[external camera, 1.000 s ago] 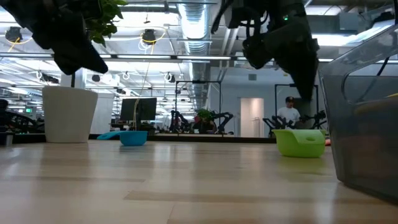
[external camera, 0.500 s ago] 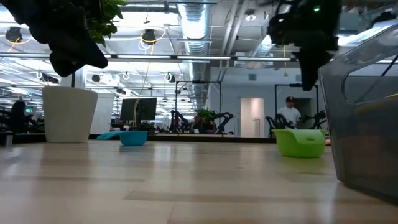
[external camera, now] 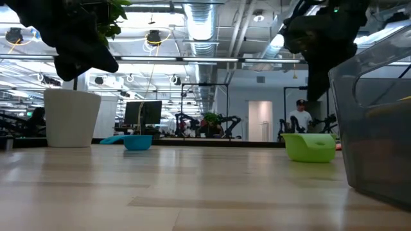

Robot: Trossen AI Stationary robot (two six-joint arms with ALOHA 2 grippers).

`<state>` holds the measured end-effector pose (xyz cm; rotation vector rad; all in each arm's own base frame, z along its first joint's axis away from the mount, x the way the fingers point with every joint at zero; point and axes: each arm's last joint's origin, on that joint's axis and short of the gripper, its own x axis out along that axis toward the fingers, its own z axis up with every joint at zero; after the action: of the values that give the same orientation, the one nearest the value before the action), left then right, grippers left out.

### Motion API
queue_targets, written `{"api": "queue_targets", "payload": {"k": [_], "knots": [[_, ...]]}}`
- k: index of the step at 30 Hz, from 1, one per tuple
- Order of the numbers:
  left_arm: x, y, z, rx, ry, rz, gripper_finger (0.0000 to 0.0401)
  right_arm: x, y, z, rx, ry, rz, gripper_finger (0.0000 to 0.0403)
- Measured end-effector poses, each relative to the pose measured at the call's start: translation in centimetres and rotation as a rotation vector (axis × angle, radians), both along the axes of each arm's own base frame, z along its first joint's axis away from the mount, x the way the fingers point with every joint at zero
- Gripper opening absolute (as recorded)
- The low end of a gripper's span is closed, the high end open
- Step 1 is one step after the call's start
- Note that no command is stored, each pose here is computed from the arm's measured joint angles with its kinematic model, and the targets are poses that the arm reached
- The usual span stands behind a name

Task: Nest measuring cups in basket
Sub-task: Stack the green measuring cup on top of the yellow measuring cup in the black bin

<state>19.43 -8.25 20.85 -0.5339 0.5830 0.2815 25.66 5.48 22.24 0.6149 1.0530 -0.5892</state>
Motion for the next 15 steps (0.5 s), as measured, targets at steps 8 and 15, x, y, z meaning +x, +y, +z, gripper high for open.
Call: {"api": "queue_targets", "payload": {"k": [8, 15], "knots": [[0.1, 0.0, 0.2, -0.015, -0.020, 0.005, 0.0000, 0.9, 0.9, -1.0, -0.008, 0.006, 0.102, 0.0078], [0.2, -0.1, 0.2, -0.027, -0.029, 0.012, 0.0000, 0.5, 1.7, -1.6, 0.038, 0.044, -0.017, 0.0159]]}}
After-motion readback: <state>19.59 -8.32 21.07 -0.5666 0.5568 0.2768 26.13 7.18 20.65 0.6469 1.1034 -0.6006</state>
